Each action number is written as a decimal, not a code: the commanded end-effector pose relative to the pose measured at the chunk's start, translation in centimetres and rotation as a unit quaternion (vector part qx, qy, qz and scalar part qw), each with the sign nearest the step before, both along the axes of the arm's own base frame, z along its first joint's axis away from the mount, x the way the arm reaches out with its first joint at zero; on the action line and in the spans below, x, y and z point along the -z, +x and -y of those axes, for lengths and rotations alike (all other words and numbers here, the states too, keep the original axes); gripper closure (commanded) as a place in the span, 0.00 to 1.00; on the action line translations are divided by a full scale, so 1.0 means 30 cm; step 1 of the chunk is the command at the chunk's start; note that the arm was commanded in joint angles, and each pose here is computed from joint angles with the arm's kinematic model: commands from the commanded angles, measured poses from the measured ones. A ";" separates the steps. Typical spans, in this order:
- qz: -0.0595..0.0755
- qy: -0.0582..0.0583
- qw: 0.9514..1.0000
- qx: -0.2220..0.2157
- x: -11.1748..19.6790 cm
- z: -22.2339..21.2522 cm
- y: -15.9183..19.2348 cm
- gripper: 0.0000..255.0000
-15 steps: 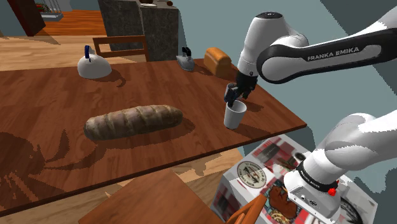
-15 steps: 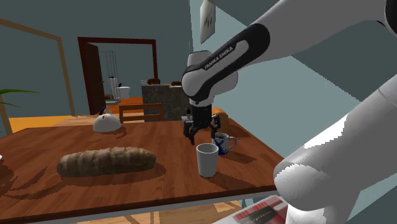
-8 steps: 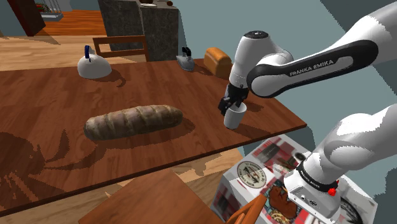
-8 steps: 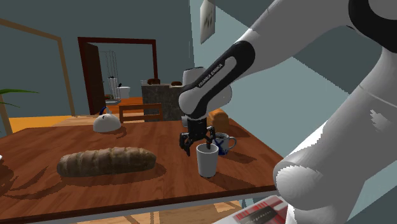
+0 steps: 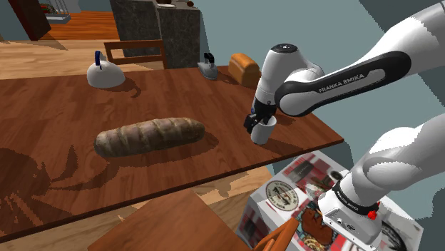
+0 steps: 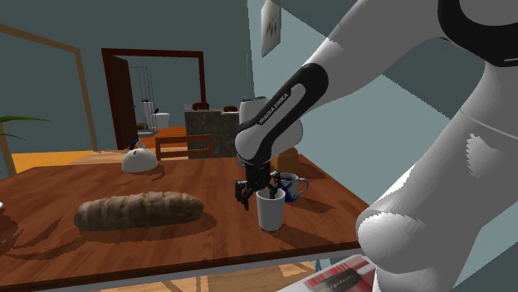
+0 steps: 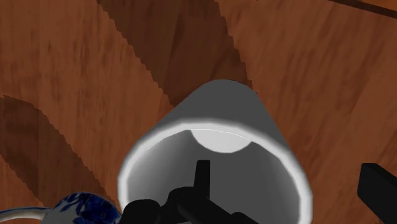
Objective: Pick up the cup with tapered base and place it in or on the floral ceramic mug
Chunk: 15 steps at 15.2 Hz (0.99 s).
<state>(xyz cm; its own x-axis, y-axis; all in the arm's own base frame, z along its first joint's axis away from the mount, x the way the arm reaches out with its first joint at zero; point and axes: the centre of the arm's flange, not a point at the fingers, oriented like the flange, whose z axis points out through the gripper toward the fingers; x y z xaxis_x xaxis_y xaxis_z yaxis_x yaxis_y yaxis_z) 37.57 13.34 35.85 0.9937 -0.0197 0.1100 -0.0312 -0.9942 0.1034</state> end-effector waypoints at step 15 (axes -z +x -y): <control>0.000 0.000 1.000 0.000 -0.034 0.000 0.000 1.00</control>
<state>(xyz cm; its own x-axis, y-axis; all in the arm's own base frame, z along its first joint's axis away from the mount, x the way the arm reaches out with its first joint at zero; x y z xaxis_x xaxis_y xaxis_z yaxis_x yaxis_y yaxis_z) 37.59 13.39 36.46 0.9937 -0.0197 0.1100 -0.0312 -0.9942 0.1034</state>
